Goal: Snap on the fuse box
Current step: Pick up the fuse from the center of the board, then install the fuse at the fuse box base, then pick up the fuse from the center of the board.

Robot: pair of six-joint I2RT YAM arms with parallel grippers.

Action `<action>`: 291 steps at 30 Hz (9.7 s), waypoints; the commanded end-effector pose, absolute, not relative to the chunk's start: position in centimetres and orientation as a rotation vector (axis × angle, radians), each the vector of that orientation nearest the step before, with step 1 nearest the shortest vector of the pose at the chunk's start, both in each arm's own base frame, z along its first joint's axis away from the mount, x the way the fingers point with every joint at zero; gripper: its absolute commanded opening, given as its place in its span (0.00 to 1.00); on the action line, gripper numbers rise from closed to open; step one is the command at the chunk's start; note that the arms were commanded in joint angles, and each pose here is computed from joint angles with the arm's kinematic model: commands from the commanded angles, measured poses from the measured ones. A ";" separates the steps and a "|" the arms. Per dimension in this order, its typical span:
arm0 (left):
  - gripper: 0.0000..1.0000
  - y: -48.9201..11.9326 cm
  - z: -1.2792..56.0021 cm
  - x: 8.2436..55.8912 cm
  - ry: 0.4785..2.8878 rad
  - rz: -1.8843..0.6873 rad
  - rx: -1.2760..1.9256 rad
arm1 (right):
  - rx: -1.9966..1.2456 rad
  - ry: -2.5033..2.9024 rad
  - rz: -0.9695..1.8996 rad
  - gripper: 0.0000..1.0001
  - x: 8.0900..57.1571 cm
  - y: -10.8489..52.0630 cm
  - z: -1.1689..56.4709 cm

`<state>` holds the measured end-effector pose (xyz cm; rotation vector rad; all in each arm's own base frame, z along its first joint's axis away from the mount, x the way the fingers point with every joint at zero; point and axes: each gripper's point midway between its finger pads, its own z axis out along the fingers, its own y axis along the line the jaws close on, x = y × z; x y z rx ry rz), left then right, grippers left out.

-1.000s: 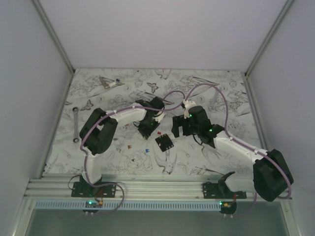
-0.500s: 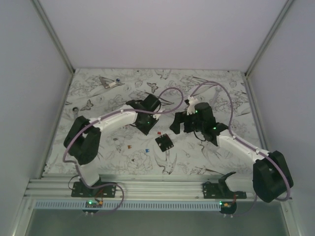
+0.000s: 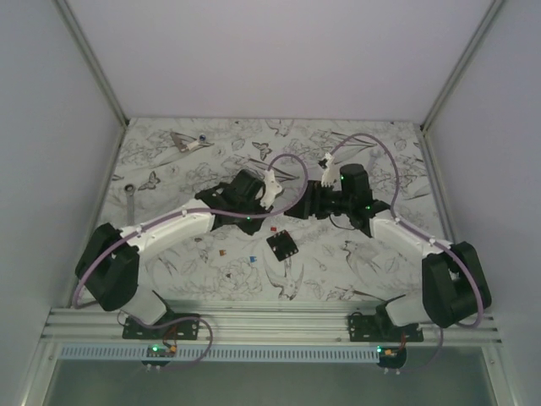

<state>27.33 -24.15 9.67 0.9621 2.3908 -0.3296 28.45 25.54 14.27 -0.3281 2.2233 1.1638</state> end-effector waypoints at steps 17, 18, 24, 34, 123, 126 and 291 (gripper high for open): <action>0.17 -29.4 13.8 26.2 2.065 -0.528 1.109 | -0.441 2.203 1.504 0.52 27.1 29.9 15.5; 0.17 -29.5 13.8 26.2 2.061 -0.531 1.109 | -0.447 2.202 1.510 0.52 27.0 30.0 15.5; 0.17 -30.0 14.2 25.9 2.039 -0.551 1.115 | -0.449 2.240 1.537 0.48 26.7 30.3 14.1; 0.17 -30.1 14.5 26.1 2.030 -0.545 1.109 | -0.507 2.222 1.594 0.44 25.7 30.5 14.3; 0.80 -26.2 4.7 25.7 2.642 -0.627 0.187 | -0.607 2.473 0.759 0.00 24.9 26.1 6.1; 0.80 -26.2 4.5 25.7 2.649 -0.626 0.178 | -0.605 2.478 0.744 0.00 25.0 26.0 5.9; 0.99 -4.7 4.1 20.4 2.443 -0.396 -1.030 | -2.177 1.895 0.385 0.53 19.2 38.2 0.9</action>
